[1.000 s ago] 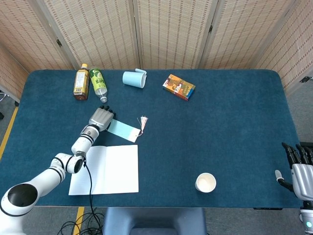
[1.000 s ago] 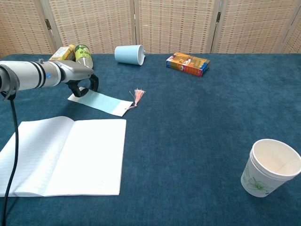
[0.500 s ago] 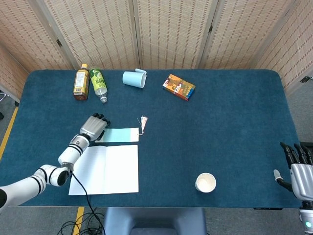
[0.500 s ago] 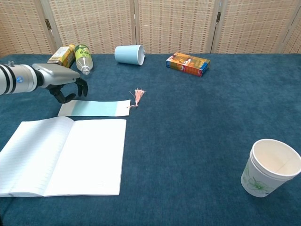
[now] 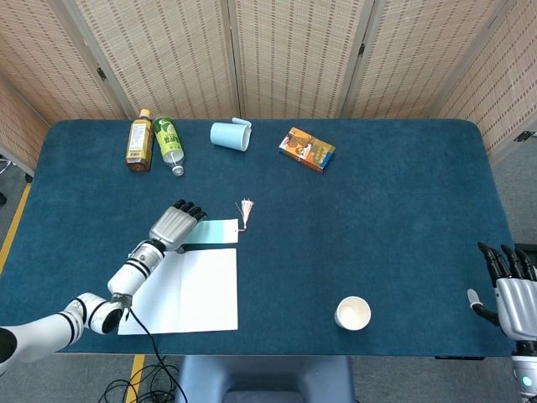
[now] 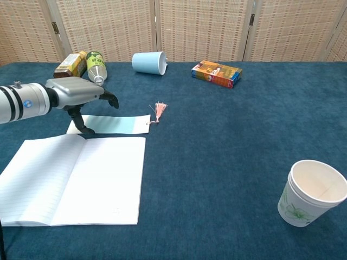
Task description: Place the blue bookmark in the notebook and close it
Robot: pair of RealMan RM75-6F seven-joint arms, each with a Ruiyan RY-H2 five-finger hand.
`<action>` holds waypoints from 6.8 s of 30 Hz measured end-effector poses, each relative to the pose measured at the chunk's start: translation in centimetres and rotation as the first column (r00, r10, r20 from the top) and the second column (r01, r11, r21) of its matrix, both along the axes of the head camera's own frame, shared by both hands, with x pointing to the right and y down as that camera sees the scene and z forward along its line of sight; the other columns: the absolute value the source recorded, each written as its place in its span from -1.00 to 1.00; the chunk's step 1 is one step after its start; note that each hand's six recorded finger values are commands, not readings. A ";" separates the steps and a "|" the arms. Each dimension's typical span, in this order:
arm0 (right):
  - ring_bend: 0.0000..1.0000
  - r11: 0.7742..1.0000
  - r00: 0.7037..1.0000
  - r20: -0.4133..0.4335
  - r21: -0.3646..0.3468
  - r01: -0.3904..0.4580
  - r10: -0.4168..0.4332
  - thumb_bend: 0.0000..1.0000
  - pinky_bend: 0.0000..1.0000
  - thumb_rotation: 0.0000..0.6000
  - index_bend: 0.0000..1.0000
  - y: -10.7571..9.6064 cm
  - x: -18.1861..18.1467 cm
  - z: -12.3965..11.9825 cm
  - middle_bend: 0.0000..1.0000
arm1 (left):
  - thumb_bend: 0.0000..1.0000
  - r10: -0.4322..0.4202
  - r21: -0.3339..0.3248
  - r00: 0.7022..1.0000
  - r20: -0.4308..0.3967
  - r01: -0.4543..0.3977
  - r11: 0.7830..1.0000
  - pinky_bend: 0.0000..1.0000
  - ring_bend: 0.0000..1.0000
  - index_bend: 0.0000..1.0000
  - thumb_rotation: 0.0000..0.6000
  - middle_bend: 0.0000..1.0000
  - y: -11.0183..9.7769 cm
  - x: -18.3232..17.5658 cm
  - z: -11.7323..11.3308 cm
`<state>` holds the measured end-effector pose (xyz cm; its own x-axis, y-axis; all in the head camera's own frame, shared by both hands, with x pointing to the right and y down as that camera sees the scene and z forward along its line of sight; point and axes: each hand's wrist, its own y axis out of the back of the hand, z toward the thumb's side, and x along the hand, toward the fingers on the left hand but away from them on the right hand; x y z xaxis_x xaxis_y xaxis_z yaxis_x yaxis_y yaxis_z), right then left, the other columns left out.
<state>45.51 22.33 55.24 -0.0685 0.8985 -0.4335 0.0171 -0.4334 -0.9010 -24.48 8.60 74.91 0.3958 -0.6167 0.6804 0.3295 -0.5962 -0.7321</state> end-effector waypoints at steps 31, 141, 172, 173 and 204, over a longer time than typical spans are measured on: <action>-0.85 1.000 1.000 -0.001 0.003 -0.016 0.016 -0.42 -0.80 1.00 -0.89 0.5 0.5 -0.2 -0.65 | -0.53 -0.052 0.008 0.995 0.080 0.052 0.999 -0.66 -0.73 -0.50 1.00 -0.65 -1.1 -0.8 1.8; -0.82 0.999 0.999 0.009 0.006 -0.044 0.044 -0.40 -0.79 1.00 -0.85 1.4 1.5 -0.2 -0.62 | -0.32 -0.076 0.029 0.997 0.029 0.075 0.997 -0.67 -0.77 -0.26 1.00 -0.74 -2.8 2.1 0.6; -0.82 1.000 0.999 0.031 0.011 0.011 -0.011 -0.40 -0.79 1.00 -0.85 0.9 -0.5 -0.4 -0.62 | -0.32 0.408 0.106 0.898 -0.165 -0.395 0.912 -0.67 -0.77 -0.18 1.00 -0.74 5.3 2.4 -11.2; -0.82 1.000 0.999 0.031 0.011 0.012 -0.012 -0.40 -0.79 1.00 -0.85 0.9 -0.6 -0.4 -0.62 | -0.32 0.433 0.097 0.884 -0.176 -0.422 0.901 -0.67 -0.77 -0.18 1.00 -0.74 6.1 2.6 -11.3; -0.82 1.000 1.000 0.031 0.015 0.004 -0.004 -0.40 -0.79 1.00 -0.85 1.2 -0.7 -0.6 -0.62 | -0.32 0.610 0.012 0.784 -0.116 -0.613 0.790 -0.67 -0.77 -0.13 1.00 -0.74 8.8 1.4 -7.7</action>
